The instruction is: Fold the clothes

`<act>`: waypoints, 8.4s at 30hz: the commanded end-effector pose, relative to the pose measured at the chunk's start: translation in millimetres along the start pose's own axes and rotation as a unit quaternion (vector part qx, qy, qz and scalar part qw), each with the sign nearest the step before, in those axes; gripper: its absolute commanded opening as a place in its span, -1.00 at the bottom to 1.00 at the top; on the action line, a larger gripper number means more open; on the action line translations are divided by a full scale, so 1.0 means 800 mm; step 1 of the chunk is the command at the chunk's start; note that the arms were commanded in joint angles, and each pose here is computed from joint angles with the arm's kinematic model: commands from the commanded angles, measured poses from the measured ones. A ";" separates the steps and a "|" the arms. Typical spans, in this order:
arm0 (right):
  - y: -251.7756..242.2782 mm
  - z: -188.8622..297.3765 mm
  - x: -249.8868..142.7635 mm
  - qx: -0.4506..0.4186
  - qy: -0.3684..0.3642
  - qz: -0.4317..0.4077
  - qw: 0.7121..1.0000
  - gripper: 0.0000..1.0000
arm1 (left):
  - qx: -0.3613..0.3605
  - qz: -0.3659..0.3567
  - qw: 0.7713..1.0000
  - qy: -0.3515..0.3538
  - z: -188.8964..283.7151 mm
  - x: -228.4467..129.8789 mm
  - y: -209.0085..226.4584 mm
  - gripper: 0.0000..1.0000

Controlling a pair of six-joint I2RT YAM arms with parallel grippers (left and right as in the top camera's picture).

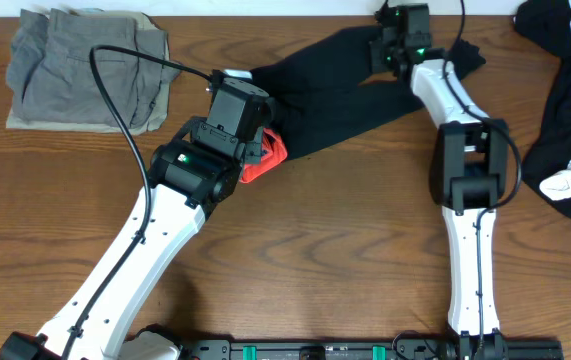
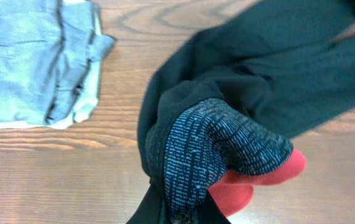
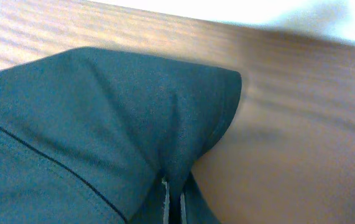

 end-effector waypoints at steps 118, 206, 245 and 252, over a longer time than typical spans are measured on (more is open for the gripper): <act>-0.144 0.242 0.033 0.015 0.124 -0.190 0.974 0.53 | -0.057 -0.038 0.987 0.144 -0.148 -0.026 0.048 0.96; -0.058 0.280 -0.080 -0.148 0.196 -0.162 0.956 -0.97 | -0.186 0.125 0.948 0.225 -0.244 -0.145 0.048 -0.88; -0.220 0.348 -0.068 -0.203 0.134 -0.307 0.920 -0.08 | -0.153 0.157 0.936 0.274 -0.095 -0.153 0.120 -0.88; -0.216 0.346 -0.067 -0.192 0.136 -0.308 0.922 0.12 | -0.148 0.155 0.937 0.277 -0.082 -0.154 0.121 -0.49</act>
Point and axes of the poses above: each gripper's point midway between its finger pads, its own z axis back along the fingers, its own y axis along the line the jaws close on, x = y × z, the point moved 7 cm from there along z, back along the fingers, and after that the axes turned 12 degrees about -z, right-handed, at the moved point
